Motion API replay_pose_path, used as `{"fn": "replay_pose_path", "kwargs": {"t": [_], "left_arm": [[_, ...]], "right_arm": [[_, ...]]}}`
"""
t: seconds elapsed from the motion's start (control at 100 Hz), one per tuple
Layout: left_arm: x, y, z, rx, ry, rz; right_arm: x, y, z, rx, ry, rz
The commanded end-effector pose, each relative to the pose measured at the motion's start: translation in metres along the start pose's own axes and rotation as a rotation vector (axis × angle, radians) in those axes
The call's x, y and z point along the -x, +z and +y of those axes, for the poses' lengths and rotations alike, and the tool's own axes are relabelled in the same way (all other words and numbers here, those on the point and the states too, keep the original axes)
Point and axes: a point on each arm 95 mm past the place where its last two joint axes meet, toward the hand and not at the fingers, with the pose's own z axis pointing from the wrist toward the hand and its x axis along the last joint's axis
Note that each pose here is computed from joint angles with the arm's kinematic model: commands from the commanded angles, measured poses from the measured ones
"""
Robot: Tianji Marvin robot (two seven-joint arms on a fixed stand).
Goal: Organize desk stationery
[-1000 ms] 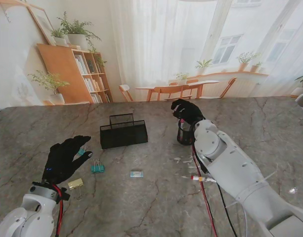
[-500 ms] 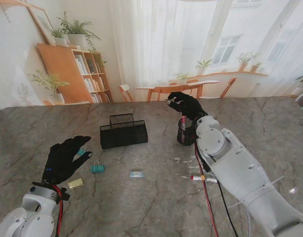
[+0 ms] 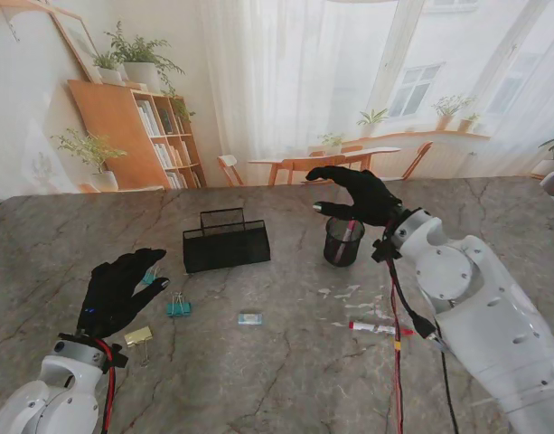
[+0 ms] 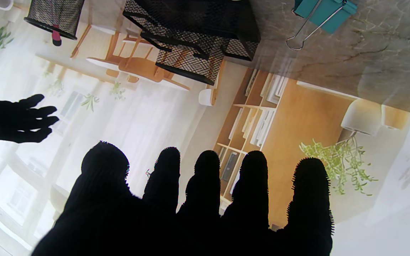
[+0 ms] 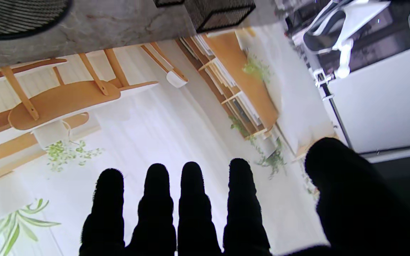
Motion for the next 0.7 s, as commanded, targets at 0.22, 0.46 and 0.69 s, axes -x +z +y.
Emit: {"fn": "replay_pose_path", "kwargs": {"t": [0.22, 0.46, 0.69], "left_arm": [[-0.003, -0.002, 0.001, 0.000, -0.016, 0.006], [-0.003, -0.002, 0.002, 0.006, -0.017, 0.009], [-0.004, -0.001, 0.003, 0.014, -0.017, 0.010]], "right_arm": [[0.009, -0.060, -0.018, -0.155, -0.214, 0.023], [0.017, -0.102, -0.049, -0.255, -0.360, 0.010], [0.023, -0.133, -0.079, -0.378, -0.457, 0.005]]}}
